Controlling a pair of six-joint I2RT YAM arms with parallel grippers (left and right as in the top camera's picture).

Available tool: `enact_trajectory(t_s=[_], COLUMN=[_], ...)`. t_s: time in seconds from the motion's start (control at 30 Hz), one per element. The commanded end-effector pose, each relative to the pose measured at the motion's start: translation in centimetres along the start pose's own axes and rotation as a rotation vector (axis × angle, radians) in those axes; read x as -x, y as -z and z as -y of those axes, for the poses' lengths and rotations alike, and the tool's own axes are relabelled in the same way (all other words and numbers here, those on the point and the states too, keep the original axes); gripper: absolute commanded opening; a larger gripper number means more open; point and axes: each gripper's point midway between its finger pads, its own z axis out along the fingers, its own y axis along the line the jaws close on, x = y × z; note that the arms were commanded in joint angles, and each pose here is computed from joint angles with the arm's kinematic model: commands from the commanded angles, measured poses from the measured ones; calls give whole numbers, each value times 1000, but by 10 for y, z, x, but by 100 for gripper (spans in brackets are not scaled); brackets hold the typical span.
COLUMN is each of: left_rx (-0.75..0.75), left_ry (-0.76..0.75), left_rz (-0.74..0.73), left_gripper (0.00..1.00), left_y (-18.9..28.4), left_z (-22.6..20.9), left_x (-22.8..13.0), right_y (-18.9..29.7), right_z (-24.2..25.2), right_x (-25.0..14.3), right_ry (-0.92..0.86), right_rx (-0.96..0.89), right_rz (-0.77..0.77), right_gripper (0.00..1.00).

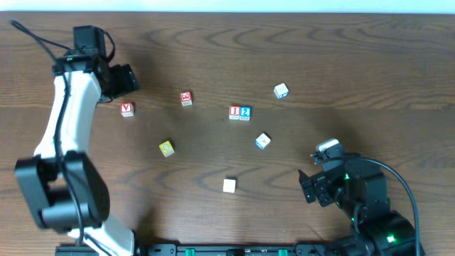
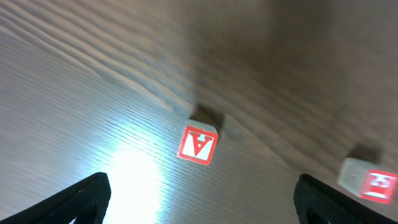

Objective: Spell out Ai2
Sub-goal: 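Reach the left gripper forward over the red 'A' block, then lower the left gripper and close it on the red 'A' block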

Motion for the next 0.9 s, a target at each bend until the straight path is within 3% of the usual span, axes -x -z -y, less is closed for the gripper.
enact_trajectory(t_s=[0.0,0.23,0.43,0.87], left_rx=[-13,49,162,167], left_ry=[-20,-99,-132,-194], left_rz=[-66,-191,-157,-187], left_gripper=[95,95,95,96], left_y=[-18,-50,-52,-69], left_z=[11,8,-11,-13], left_x=[-10,-38,-30,-34], right_y=[0,0,0,0], right_z=[3,3,3,3], right_x=[0,0,0,0], right_ry=[-13,-13,-13,-13], right_rx=[-13,-13,-13,-13], right_rz=[-1,0,0,0], right_gripper=[99,99,99,99])
